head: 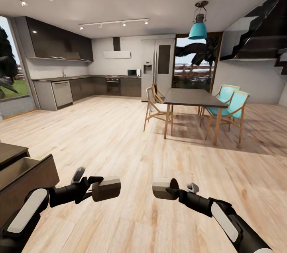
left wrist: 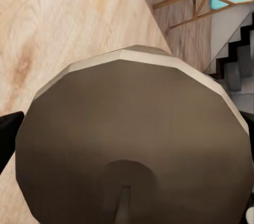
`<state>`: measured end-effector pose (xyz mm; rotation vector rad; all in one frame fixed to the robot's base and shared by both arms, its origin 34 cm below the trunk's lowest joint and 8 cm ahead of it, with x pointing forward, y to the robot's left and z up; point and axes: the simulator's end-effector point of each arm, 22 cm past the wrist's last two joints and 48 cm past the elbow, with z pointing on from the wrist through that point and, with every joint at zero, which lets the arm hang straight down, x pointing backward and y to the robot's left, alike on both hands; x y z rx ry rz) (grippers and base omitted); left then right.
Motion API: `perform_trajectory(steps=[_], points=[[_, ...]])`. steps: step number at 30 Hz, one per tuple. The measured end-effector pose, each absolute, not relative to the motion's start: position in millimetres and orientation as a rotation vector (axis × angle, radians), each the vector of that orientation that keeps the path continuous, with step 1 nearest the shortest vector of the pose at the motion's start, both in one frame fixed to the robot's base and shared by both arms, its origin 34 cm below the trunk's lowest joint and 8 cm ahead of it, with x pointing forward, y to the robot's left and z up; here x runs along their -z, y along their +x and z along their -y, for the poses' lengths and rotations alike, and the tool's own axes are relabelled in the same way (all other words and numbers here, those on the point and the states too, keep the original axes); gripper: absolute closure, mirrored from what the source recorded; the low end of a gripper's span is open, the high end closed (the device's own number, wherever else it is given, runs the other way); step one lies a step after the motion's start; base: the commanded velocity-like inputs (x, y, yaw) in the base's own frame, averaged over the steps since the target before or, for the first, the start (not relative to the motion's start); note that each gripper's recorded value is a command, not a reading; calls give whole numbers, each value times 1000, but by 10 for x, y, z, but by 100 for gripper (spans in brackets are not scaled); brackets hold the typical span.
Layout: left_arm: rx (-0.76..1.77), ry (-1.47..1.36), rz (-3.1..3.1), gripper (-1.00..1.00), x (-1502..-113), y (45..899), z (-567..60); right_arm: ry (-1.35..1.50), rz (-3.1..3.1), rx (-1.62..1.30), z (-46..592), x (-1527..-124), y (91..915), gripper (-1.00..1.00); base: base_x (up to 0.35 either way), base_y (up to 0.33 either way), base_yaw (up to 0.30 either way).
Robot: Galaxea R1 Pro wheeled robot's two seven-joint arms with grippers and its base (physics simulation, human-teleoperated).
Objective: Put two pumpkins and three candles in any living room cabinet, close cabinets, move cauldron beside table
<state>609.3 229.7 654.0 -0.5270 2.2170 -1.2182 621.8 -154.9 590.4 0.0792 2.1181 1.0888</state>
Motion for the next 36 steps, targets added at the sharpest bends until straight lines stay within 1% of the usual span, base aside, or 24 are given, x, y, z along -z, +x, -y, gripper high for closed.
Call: perform_trajectory(steps=[7, 11, 17, 36], points=[[1218, -526, -2219, 100, -6536, 6091, -2290, 79, -2119, -1090, 1537, -5902, 6216, 100, 1, -23, 0], [1221, -527, -2218, 100, -6536, 6092, -2286, 79, -2120, -1092, 1531, -5900, 6215, 100, 0, -205, 88], [1218, -530, -2222, 100, -6514, 6092, -2293, 81, -2124, -1092, 1527, -5880, 6214, 100, 12, -263, 240], [1217, -534, -2234, 100, -6455, 6091, -2284, 89, -2135, -1092, 1530, -5821, 6211, 100, 76, -274, 268]])
